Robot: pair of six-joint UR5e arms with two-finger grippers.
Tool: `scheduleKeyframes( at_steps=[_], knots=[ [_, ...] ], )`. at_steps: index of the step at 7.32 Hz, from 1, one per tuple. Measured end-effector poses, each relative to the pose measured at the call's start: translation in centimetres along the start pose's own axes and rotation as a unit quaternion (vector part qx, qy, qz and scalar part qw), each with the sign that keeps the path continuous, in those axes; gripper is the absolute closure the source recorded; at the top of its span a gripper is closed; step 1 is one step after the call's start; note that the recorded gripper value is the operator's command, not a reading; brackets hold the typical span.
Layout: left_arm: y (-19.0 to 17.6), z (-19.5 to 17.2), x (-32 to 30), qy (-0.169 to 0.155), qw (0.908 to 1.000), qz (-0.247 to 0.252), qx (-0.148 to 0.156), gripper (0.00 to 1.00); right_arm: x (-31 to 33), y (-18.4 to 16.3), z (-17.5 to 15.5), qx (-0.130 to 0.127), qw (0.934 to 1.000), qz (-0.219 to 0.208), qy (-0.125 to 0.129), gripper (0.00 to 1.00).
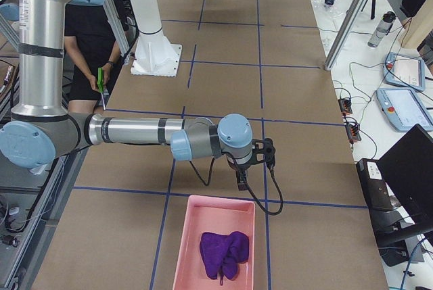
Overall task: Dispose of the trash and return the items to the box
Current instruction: 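Lower the pale green bowl into the clear bin and release it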
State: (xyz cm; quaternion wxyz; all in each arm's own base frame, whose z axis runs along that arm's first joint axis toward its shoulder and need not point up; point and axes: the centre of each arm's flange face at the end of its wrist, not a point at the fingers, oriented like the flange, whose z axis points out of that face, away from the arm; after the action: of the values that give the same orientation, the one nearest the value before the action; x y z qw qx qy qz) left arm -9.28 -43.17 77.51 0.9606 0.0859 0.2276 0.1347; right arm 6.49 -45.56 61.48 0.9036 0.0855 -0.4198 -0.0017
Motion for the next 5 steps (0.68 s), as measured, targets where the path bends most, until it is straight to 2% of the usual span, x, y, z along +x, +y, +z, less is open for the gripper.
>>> scheduleKeyframes(
  at_steps=[1,2,3,5],
  knots=[
    [1.6,1.2,-0.3,0.000,1.0000,-0.001,-0.001,1.00,0.1,0.1,0.0,0.000,1.0000,0.000,0.000,0.00],
    [2.5,1.9,-0.5,0.000,1.0000,-0.002,-0.004,0.27,0.1,0.3,0.1,-0.001,1.0000,0.001,0.000,0.00],
    [3.1,2.4,-0.6,0.001,1.0000,-0.004,-0.007,0.00,0.2,0.4,0.2,-0.002,1.0000,0.002,0.000,0.00],
    [3.4,2.3,-1.0,-0.006,1.0000,-0.007,-0.003,0.00,0.3,0.5,0.2,-0.003,1.0000,0.003,0.000,0.00]
  ],
)
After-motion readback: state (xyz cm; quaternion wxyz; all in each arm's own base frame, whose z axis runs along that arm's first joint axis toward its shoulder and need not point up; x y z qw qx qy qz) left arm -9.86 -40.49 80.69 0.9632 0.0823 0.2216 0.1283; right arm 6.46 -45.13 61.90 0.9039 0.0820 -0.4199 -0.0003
